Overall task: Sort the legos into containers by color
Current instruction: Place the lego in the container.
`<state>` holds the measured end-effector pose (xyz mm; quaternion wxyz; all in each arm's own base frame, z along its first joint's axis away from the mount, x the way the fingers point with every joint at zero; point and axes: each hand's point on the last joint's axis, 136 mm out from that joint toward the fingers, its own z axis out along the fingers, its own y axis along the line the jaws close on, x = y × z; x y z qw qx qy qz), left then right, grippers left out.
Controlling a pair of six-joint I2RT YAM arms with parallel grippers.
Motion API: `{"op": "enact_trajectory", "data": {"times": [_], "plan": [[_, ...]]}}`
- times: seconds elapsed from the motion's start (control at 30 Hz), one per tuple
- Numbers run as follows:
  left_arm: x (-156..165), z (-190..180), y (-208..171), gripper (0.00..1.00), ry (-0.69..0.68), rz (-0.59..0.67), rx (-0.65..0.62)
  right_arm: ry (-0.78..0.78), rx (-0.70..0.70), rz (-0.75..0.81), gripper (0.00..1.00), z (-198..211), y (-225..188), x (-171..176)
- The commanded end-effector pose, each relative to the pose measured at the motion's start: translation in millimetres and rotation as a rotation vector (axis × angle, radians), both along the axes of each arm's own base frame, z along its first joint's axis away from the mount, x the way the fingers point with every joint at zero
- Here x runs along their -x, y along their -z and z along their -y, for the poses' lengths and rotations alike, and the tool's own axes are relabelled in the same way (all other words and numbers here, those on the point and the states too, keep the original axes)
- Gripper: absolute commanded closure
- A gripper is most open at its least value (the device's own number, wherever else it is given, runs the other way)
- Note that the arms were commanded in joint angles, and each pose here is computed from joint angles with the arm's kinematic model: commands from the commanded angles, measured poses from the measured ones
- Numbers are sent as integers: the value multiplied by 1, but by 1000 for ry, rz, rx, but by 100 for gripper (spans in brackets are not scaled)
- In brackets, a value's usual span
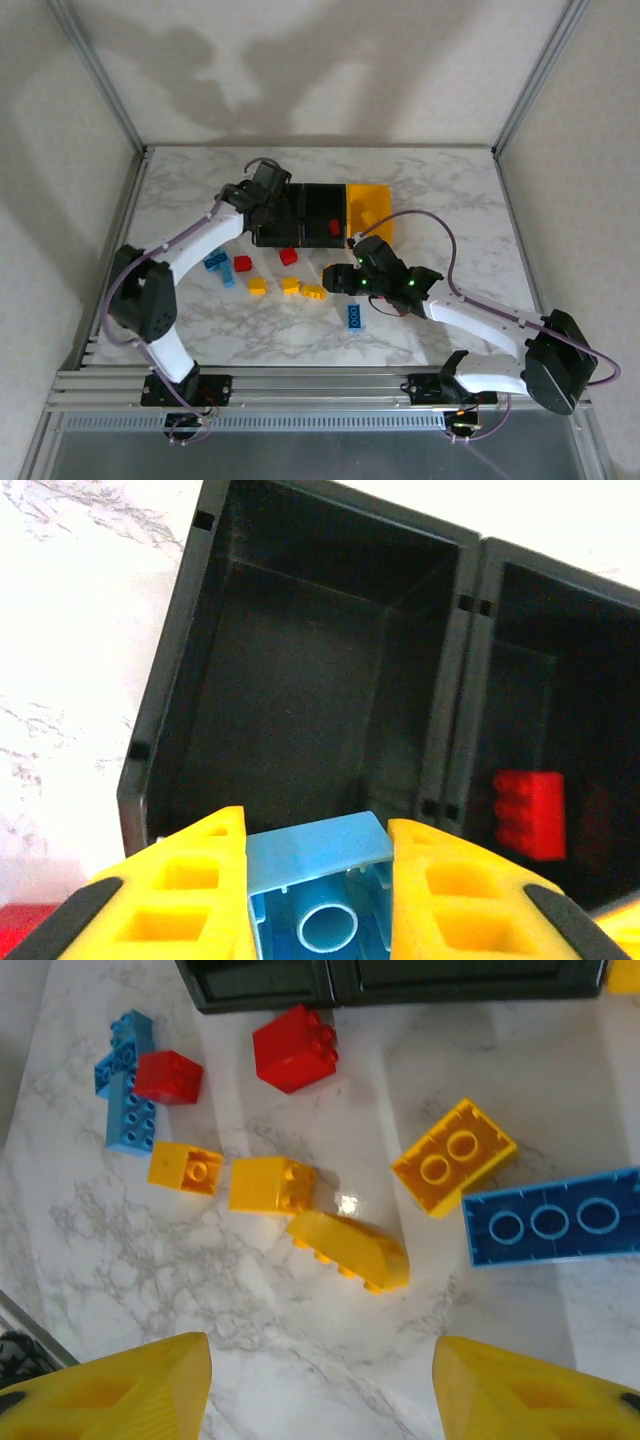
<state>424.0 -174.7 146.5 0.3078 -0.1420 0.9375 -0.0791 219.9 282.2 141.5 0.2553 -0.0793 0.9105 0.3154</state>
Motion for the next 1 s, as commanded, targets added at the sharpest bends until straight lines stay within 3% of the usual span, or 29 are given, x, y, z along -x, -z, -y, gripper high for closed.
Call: {"op": "enact_trajectory", "data": {"times": [0.0,0.47,0.7,0.97], "plan": [[-14,0,12,84,38,-34,-38,9,-16,44,40,-6,-13,-9],[-46,1,67,76,26,-123,-107,54,4,38,40,8,-7,-7],[-48,2,64,59,20,-115,-103,66,11,41,40,12,-6,-6],[-46,0,43,49,16,-80,-89,77,16,53,39,15,-11,-7]]}}
